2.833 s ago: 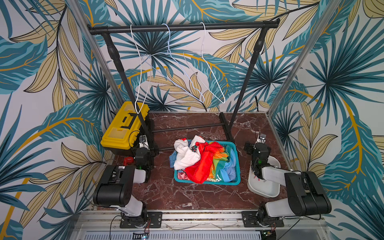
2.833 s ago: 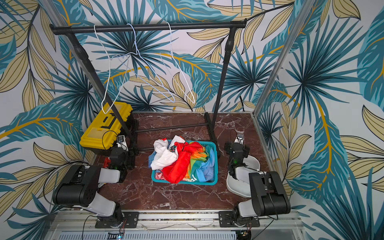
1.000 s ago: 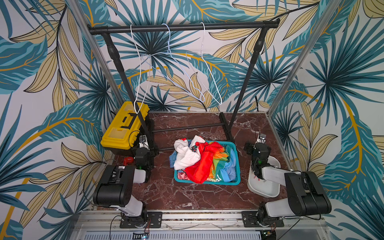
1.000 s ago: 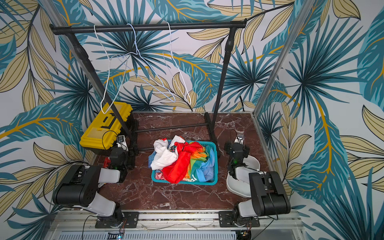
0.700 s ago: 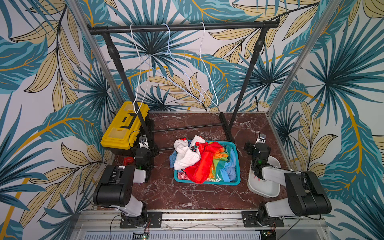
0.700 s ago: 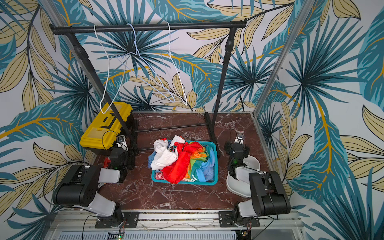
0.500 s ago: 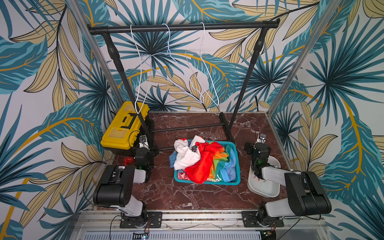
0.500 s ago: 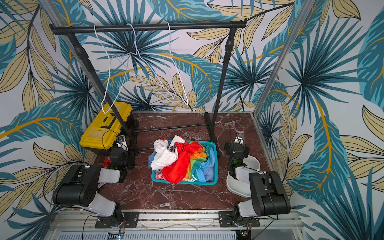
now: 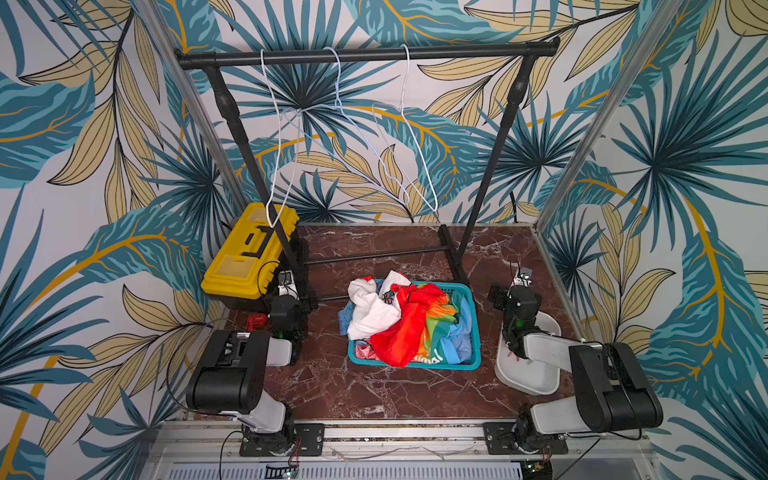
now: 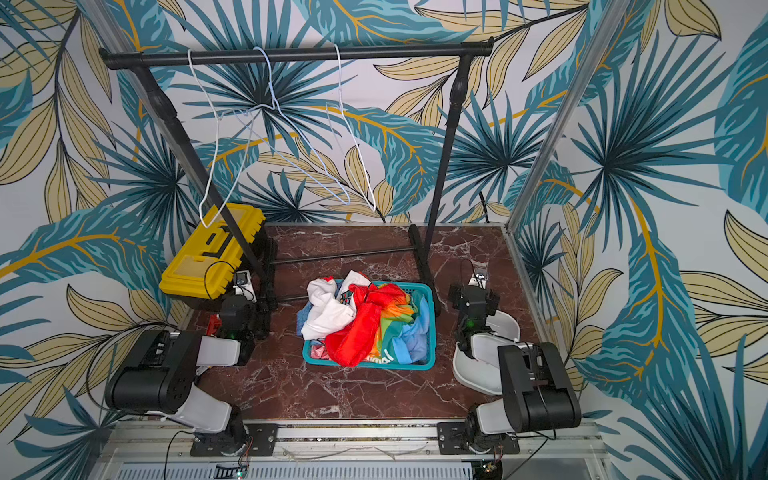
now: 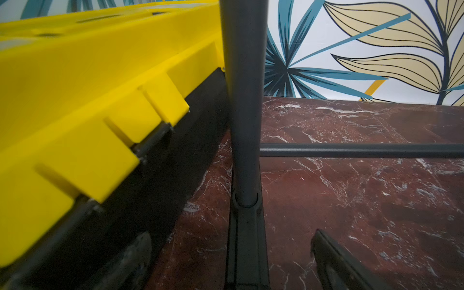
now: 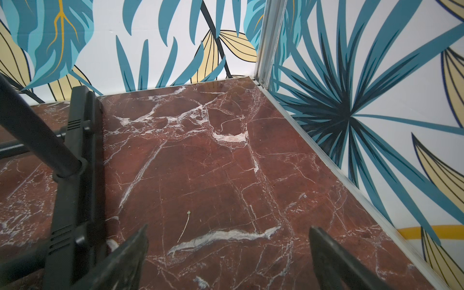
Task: Remove the clothespins securing jackets to the hanger
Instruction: Reset both arms
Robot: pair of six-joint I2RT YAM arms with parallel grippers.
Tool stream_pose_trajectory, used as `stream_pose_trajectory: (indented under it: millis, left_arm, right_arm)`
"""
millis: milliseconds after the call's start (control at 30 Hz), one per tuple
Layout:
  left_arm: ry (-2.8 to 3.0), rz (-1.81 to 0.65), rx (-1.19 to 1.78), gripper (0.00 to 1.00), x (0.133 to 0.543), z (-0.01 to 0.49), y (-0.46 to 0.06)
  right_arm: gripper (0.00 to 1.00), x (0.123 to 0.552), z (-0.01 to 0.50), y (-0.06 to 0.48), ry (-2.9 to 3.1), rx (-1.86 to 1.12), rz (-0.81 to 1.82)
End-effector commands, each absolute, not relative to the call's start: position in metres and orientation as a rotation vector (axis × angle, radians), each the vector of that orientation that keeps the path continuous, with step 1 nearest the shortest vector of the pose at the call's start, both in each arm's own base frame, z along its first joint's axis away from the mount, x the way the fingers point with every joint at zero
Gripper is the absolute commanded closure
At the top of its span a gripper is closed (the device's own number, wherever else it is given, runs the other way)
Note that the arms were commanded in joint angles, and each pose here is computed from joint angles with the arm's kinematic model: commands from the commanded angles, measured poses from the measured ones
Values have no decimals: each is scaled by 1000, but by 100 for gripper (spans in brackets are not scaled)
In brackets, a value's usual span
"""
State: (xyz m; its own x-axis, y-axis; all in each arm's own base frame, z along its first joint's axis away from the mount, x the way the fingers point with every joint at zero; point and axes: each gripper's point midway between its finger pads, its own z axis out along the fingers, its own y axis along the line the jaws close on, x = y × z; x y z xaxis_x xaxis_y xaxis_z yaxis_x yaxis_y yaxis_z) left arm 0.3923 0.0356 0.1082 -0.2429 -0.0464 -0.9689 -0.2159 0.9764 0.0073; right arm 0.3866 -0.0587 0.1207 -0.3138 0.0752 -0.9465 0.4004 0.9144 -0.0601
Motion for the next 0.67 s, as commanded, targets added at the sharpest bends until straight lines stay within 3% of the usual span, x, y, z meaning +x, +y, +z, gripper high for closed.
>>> stream_pose_trajectory:
  millis: [0,633]
  left_arm:
    - [1777,154,-174,0,399,119,33]
    - [1780,148,-166,1,400,119,32]
  right_arm:
    - [0,389,122,-59,1871,340,-342]
    - [0,389,123,-59,1870,342,-342]
